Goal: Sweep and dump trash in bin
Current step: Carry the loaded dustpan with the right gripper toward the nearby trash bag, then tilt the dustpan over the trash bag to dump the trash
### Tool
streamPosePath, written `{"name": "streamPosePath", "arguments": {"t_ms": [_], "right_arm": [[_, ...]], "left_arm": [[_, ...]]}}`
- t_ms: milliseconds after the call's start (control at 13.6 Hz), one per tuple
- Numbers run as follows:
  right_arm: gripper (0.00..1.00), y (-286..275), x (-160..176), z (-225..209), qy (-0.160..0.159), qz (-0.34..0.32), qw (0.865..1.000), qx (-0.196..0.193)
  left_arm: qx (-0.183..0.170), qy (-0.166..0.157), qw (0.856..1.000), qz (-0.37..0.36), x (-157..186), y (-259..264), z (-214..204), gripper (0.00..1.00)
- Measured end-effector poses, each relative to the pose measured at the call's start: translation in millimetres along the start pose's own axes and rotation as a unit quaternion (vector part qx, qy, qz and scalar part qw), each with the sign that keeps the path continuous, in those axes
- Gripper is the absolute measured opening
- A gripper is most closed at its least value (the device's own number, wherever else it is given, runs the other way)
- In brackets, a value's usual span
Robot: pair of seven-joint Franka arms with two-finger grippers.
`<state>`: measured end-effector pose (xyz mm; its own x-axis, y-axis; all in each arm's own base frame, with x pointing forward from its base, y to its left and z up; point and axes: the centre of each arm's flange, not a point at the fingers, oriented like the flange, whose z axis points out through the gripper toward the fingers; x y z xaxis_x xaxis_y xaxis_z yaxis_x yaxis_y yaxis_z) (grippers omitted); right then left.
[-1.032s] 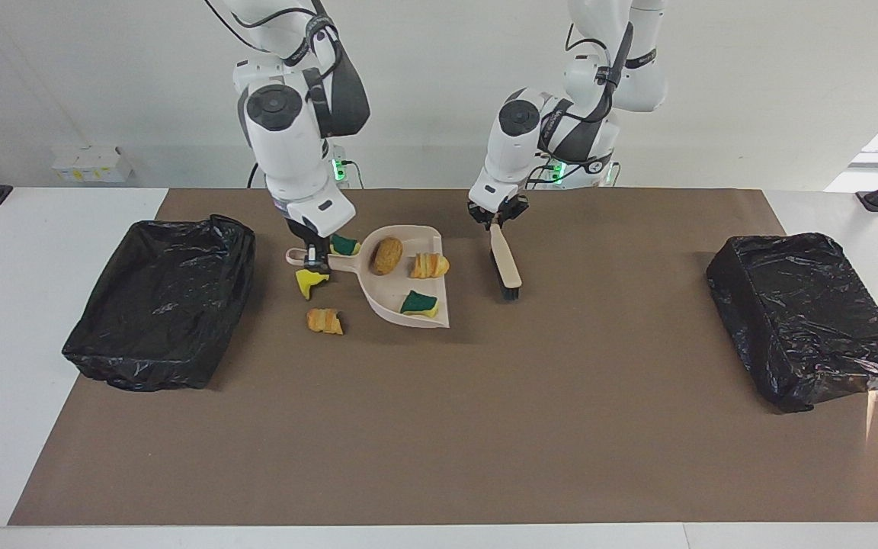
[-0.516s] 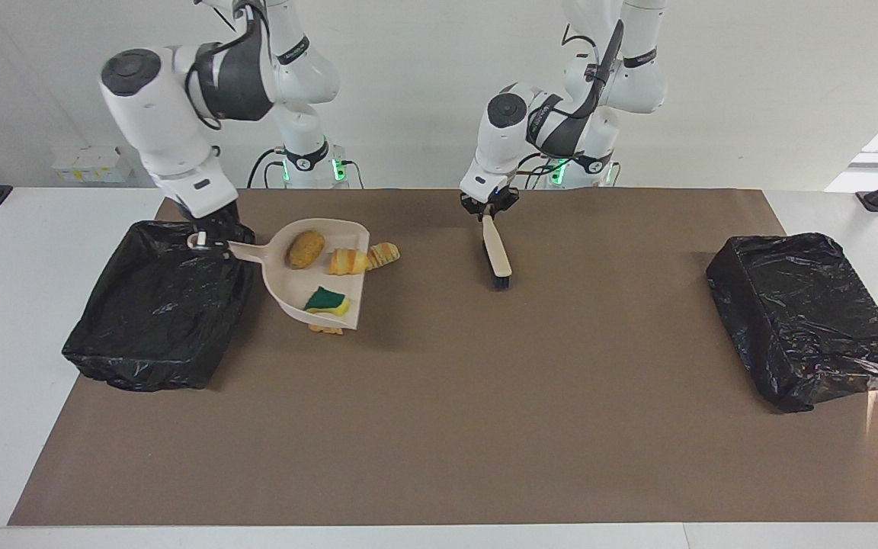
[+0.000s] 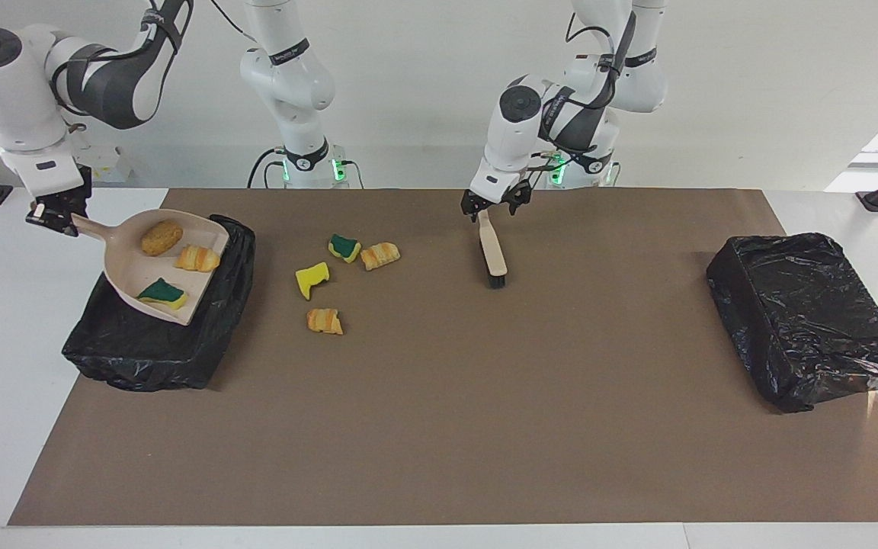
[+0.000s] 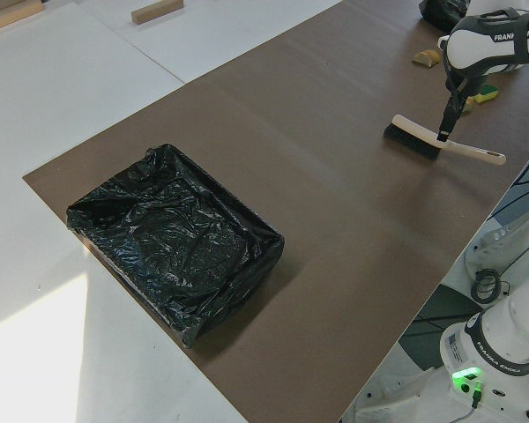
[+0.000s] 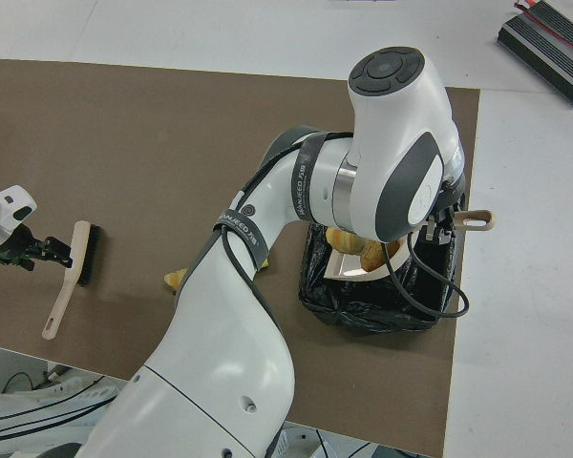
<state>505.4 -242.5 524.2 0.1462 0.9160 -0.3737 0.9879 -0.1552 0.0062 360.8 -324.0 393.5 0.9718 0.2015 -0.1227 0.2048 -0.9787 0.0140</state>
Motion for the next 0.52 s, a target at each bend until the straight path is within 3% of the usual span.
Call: {"name": "streamPosePath", "arguments": {"t_ms": [147,295,516], "right_arm": [[0.31,2.5,0.8,3.1,-0.047,0.011,0.999,0.005],[0.31,9.0,22.6,-5.3,-0.101,0.006,0.995,-0.001],[0.31,14.5,67.6,-23.5,-0.156,-0.009,0.988,-0.004]], "left_arm": [[-0.015,0.022,0.999,-0.028,33.8,-13.7,-27.0,1.00],[-0.016,0.047,0.998,-0.050,65.2,-32.1,-45.5,1.00],[0.022,0.095,0.995,-0.023,102.1,-57.8,-59.4,1.00]]}}
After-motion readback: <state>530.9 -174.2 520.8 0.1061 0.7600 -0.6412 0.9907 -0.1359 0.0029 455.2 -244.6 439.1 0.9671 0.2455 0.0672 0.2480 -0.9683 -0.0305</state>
